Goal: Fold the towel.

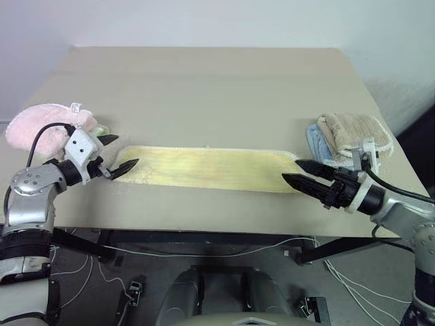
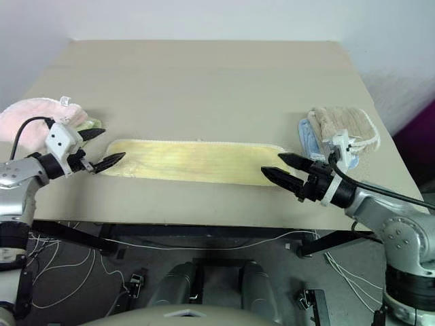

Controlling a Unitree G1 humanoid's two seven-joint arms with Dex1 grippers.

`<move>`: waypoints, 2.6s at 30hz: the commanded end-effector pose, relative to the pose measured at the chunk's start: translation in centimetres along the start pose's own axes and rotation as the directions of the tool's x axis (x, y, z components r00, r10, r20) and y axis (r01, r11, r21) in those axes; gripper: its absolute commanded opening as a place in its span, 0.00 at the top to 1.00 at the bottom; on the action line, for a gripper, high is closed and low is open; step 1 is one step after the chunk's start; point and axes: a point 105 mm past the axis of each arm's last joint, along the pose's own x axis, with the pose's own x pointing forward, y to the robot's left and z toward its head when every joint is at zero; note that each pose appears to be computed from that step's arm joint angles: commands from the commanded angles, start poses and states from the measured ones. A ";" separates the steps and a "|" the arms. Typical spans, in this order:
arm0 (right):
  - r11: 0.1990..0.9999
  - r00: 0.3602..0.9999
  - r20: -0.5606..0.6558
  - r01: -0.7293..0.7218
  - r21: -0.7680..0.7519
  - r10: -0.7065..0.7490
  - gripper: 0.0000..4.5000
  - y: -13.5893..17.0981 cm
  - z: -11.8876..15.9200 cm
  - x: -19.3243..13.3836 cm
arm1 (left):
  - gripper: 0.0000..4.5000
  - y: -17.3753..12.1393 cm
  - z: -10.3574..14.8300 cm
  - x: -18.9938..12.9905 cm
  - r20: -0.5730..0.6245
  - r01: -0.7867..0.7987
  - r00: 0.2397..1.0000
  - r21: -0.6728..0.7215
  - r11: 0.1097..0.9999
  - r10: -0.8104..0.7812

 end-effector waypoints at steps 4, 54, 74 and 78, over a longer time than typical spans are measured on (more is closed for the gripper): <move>0.920 0.982 0.012 0.173 0.352 -0.190 0.00 -2.1 -3.7 -0.5 | 0.00 -7.0 2.1 2.4 0.077 0.303 0.950 0.010 0.953 -0.303; 0.550 0.840 -0.057 0.403 0.732 -0.540 0.00 -6.3 -5.1 -0.2 | 0.00 -12.6 3.0 4.8 0.132 0.453 0.883 0.010 0.892 -0.450; 0.539 0.787 0.013 0.411 0.735 -0.617 0.45 -10.1 -3.0 1.2 | 0.00 -12.8 3.1 4.2 0.125 0.434 0.894 0.008 0.901 -0.431; 0.545 0.782 0.023 0.413 0.730 -0.623 0.77 -10.1 -2.7 1.0 | 0.00 -12.8 3.1 4.2 0.127 0.430 0.895 0.007 0.903 -0.427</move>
